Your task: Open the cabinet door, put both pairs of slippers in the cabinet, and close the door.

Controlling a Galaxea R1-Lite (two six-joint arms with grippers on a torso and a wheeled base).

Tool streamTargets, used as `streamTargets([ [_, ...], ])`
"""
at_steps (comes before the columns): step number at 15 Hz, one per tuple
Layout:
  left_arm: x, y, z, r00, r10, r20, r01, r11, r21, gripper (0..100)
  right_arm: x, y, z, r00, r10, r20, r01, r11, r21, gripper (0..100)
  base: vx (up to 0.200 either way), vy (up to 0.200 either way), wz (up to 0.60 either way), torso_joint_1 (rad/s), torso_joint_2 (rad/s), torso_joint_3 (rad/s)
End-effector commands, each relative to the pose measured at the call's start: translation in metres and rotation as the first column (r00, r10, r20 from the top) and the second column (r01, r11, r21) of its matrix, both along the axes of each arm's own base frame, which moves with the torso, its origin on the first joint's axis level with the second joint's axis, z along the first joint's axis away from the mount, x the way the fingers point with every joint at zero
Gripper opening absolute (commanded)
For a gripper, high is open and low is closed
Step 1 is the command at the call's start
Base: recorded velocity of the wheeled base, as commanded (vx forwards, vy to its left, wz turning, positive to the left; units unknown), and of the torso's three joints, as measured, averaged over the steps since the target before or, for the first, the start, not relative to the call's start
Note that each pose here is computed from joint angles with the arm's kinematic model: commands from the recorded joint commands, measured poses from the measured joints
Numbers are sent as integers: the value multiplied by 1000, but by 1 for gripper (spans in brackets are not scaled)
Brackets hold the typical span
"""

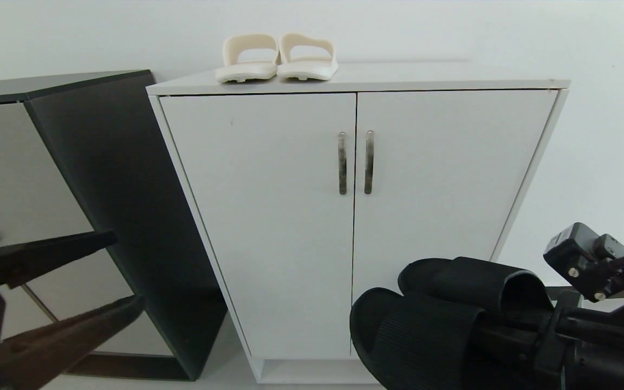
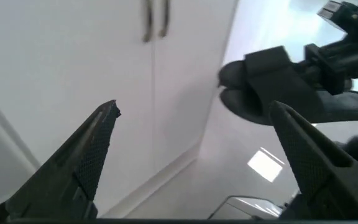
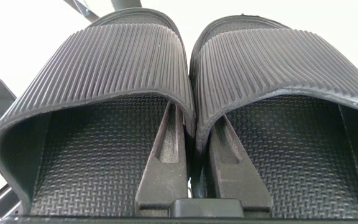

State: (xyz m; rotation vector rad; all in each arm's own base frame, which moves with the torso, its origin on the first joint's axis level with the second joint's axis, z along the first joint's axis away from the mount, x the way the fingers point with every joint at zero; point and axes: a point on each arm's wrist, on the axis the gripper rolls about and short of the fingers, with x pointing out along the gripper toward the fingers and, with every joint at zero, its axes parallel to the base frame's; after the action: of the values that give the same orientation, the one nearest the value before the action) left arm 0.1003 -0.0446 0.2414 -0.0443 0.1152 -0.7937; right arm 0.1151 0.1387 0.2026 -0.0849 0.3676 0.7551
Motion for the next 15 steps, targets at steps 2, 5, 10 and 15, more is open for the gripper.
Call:
streamTargets([
  [2, 28, -45, 6, 986, -157, -50, 159, 987, 19, 100, 3, 8, -2, 1000, 16, -10, -16, 1000, -15, 0, 0, 0, 0, 0, 0, 0],
  [5, 55, -72, 8, 980, -195, -48, 196, 980, 20, 100, 3, 8, -2, 1000, 13, -8, -13, 1000, -13, 0, 0, 0, 0, 0, 0, 0],
  [10, 111, -119, 20, 955, -294, -38, 294, 956, -4, 100, 3, 8, -2, 1000, 5, -5, -5, 1000, -17, 0, 0, 0, 0, 0, 0, 0],
  [15, 148, -157, 30, 900, -425, -99, 413, 903, -117, 100, 6, 9, -4, 1000, -3, -12, 3, 1000, -27, 0, 0, 0, 0, 0, 0, 0],
])
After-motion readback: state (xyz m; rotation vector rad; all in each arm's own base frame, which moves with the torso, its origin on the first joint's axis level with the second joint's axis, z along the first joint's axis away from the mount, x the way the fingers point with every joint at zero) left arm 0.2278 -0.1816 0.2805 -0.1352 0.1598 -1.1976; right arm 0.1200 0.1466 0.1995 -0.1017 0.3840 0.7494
